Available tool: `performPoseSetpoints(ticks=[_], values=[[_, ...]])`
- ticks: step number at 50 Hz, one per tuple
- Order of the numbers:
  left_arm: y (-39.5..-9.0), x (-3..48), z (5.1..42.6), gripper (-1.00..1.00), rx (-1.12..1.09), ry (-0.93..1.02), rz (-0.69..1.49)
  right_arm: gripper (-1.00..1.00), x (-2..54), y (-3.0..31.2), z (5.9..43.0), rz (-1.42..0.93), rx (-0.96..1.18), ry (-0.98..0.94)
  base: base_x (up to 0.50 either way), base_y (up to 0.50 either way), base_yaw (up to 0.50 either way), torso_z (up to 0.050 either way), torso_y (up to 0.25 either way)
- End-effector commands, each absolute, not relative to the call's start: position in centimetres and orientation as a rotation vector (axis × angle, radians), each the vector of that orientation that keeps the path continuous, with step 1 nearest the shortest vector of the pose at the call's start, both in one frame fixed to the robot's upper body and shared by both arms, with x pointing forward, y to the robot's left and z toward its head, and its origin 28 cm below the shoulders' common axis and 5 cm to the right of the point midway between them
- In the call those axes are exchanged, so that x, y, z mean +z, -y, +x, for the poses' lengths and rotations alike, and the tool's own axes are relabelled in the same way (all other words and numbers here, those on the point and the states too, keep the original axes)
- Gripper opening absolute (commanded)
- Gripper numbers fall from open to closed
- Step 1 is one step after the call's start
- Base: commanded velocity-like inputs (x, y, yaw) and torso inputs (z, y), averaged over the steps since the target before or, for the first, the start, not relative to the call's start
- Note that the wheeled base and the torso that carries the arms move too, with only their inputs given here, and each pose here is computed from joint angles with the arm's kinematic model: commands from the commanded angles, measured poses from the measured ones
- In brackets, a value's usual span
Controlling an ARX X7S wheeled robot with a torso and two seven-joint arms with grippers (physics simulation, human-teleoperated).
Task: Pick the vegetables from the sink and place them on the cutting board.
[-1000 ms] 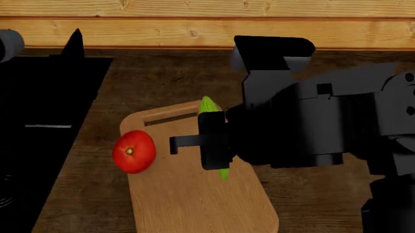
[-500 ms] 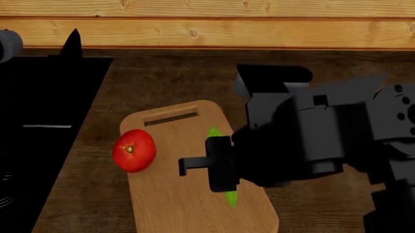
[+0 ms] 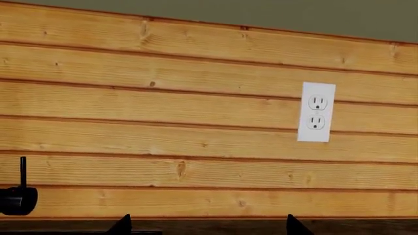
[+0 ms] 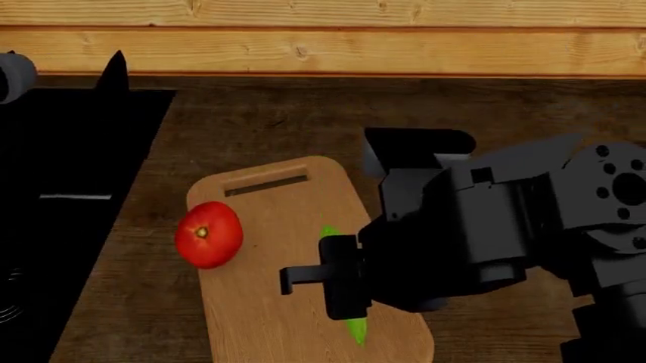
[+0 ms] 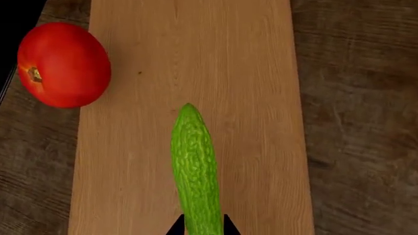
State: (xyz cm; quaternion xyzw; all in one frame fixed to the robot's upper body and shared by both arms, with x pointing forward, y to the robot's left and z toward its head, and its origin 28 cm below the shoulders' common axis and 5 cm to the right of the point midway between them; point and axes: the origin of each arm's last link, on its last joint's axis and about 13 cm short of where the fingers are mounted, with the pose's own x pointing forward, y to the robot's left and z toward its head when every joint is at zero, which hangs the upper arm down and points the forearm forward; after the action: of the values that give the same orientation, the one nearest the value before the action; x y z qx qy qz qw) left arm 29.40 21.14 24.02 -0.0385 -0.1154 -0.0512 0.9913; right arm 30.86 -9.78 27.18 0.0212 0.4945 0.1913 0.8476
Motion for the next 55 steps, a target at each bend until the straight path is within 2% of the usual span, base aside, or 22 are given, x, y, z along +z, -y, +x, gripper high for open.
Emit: performPoseSetpoints(ticks=[1,6,7,25,32,38,47,55], values=[[-21.2,23.9,29.4,1.0,-0.104,0.23,-0.076,-1.0,26.1,9.7,31.1,0.028,0.417,-1.076,0.0,0.0,0.0,0.0,0.0],[-21.1,23.8,29.5,1.0,-0.107,0.228,-0.072,-1.0,26.2,9.8,31.1,0.024,0.414,-1.065,0.0,0.0,0.0,0.0,0.0],[-21.1,23.9,29.4,1.0,-0.108,0.228,-0.073,1.0,26.4,9.7,31.0,0.022,0.416,-1.061,0.0,0.0,0.0,0.0,0.0],[-21.0,23.9,29.3,1.0,-0.112,0.232,-0.072,1.0,30.0,9.9,30.3,0.01,0.426,-0.902,0.0,0.0,0.0,0.0,0.0],[-20.9,23.6,28.7,1.0,-0.117,0.27,-0.082,1.0,29.8,9.5,30.2,-0.116,0.337,-0.692,0.0,0.0,0.0,0.0,0.0],[-21.2,23.2,27.9,1.0,-0.102,0.284,-0.091,1.0,28.9,9.5,29.7,-0.155,0.342,-0.556,0.0,0.0,0.0,0.0,0.0],[-21.7,21.6,25.6,1.0,-0.075,0.352,-0.122,1.0,25.9,9.9,28.2,-0.152,0.325,-0.301,0.0,0.0,0.0,0.0,0.0],[-21.6,20.3,23.7,1.0,-0.078,0.404,-0.162,1.0,23.6,10.7,26.3,-0.001,0.376,-0.025,0.0,0.0,0.0,0.0,0.0]])
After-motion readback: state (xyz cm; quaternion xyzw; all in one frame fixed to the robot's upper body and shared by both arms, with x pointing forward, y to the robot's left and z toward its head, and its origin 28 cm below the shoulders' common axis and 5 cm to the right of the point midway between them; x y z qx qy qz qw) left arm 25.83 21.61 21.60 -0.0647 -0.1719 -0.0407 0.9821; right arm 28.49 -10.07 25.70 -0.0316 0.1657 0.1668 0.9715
